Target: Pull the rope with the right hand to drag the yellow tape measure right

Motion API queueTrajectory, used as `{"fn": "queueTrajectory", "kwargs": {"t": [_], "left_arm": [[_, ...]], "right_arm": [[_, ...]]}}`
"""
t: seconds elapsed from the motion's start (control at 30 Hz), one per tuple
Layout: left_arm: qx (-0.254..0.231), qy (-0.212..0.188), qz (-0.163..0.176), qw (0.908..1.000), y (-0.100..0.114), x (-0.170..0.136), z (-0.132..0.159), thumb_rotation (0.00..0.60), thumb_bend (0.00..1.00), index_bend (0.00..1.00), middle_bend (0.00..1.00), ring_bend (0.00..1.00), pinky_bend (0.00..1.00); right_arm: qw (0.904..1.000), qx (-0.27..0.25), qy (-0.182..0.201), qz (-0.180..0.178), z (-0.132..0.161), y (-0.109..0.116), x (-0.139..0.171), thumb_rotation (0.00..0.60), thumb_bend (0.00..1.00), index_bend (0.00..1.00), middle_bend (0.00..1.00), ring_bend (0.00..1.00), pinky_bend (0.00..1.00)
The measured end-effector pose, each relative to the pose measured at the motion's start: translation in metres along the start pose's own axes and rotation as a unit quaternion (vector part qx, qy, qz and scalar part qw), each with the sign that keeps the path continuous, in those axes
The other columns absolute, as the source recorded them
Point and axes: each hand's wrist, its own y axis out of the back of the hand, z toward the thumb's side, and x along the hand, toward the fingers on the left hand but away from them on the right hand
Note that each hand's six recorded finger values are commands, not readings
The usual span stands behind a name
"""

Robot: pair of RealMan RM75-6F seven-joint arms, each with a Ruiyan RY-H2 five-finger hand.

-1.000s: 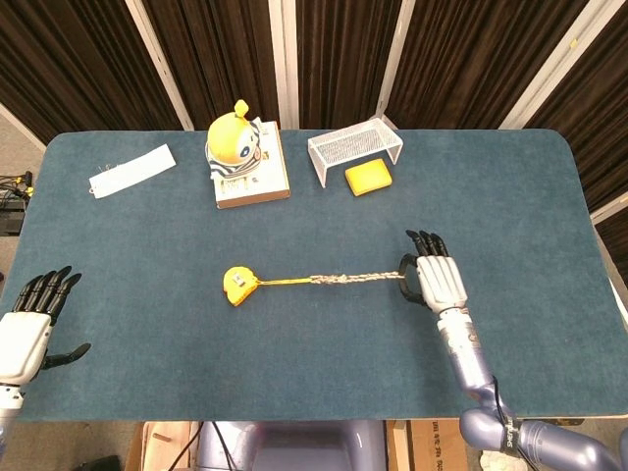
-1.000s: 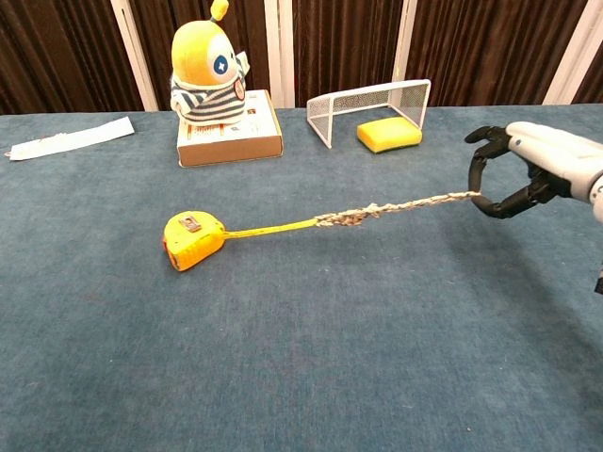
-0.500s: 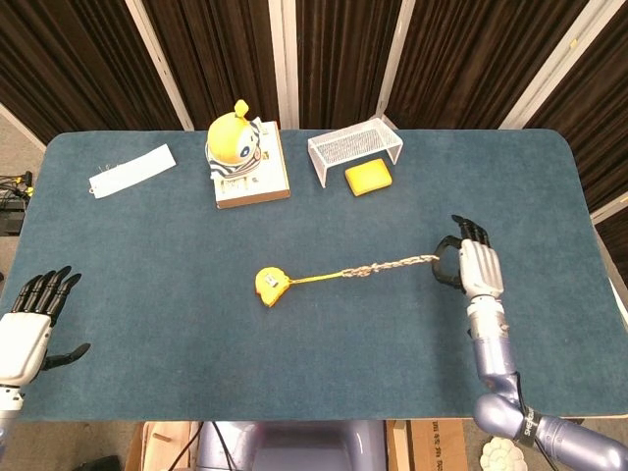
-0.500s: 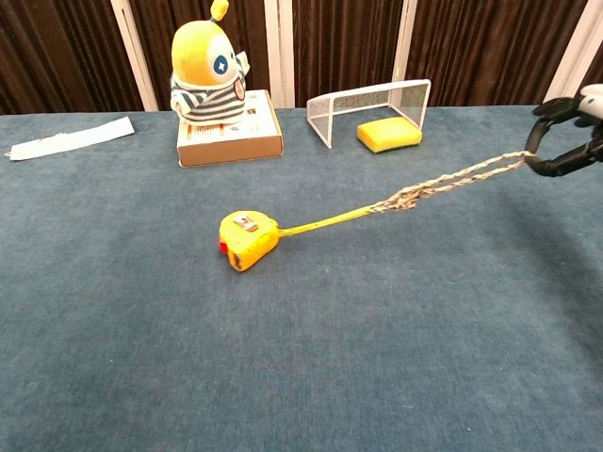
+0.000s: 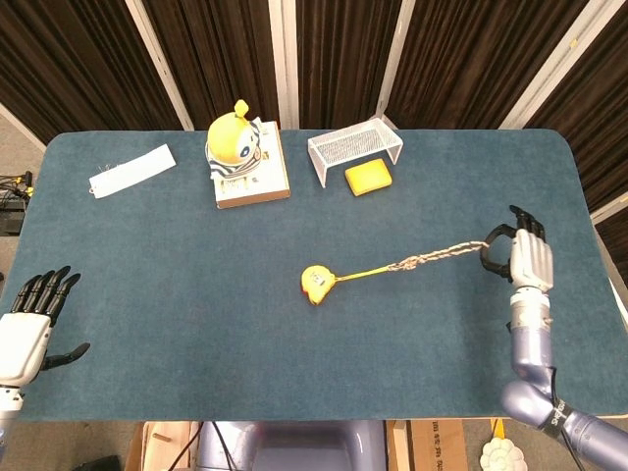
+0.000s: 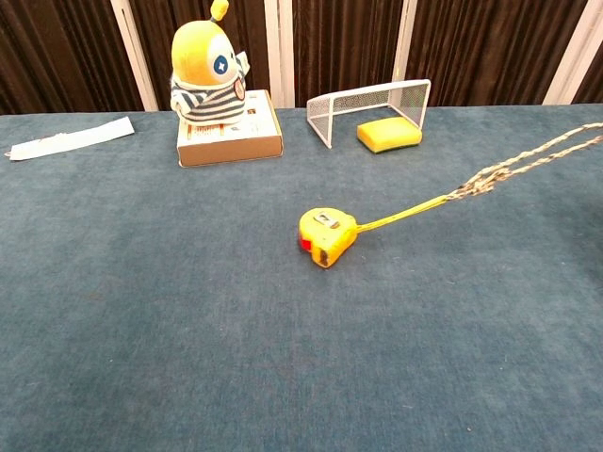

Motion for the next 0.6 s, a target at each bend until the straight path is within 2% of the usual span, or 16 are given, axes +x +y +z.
{"fn": "queueTrajectory", "kwargs": {"t": [0.6], "left_arm": [[0.002,-0.003,0.003,1.0000,0.001,-0.001,0.001,0.600,0.00,0.00,0.00,0.00,0.00]], "right_arm": [[0.9942,0.034,-0.062,-0.081,-0.049,0.072,-0.027,0.600,0.46,0.59,0.12,0.00,0.00]]}}
